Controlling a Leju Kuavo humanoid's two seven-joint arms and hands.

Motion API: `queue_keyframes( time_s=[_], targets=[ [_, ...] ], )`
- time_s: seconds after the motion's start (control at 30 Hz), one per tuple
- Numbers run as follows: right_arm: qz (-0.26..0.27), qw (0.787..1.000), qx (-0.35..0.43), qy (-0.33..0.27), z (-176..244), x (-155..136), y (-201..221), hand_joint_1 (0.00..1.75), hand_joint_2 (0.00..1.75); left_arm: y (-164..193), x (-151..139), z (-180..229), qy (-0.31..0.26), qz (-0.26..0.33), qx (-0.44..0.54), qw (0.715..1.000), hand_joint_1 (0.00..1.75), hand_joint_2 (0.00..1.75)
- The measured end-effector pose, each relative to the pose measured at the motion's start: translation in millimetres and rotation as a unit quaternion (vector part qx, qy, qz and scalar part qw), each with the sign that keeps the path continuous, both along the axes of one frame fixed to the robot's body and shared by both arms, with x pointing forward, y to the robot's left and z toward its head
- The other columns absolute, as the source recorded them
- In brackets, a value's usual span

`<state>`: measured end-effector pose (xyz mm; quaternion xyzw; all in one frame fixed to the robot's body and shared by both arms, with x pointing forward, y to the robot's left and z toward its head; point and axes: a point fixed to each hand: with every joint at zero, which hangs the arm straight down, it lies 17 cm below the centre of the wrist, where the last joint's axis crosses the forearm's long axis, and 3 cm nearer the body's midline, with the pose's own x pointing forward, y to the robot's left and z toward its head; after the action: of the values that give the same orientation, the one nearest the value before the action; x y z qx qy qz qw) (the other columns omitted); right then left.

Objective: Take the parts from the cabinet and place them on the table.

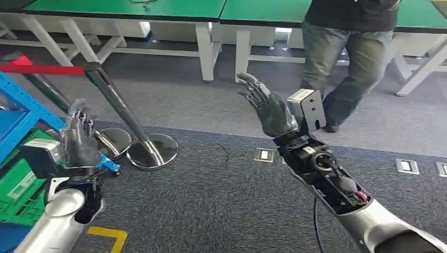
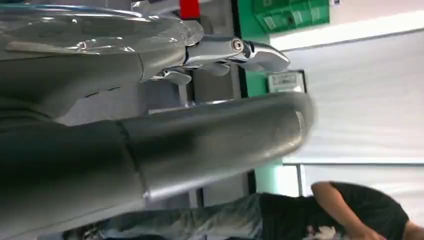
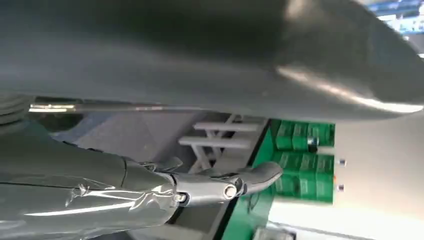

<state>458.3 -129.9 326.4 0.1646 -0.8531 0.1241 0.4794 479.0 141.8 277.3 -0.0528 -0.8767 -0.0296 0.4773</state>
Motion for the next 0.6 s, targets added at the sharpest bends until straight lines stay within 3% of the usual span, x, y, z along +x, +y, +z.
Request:
queue_keyframes(
  time_s=[0.6],
  targets=[
    [0.002, 1.000, -0.001, 0.003, -2.4, -0.2, 1.1, 0.00, 0.00, 1.7, 1.4, -3.4, 0.006, 0.003, 0.005, 1.000, 0.00, 0.00]
  ],
)
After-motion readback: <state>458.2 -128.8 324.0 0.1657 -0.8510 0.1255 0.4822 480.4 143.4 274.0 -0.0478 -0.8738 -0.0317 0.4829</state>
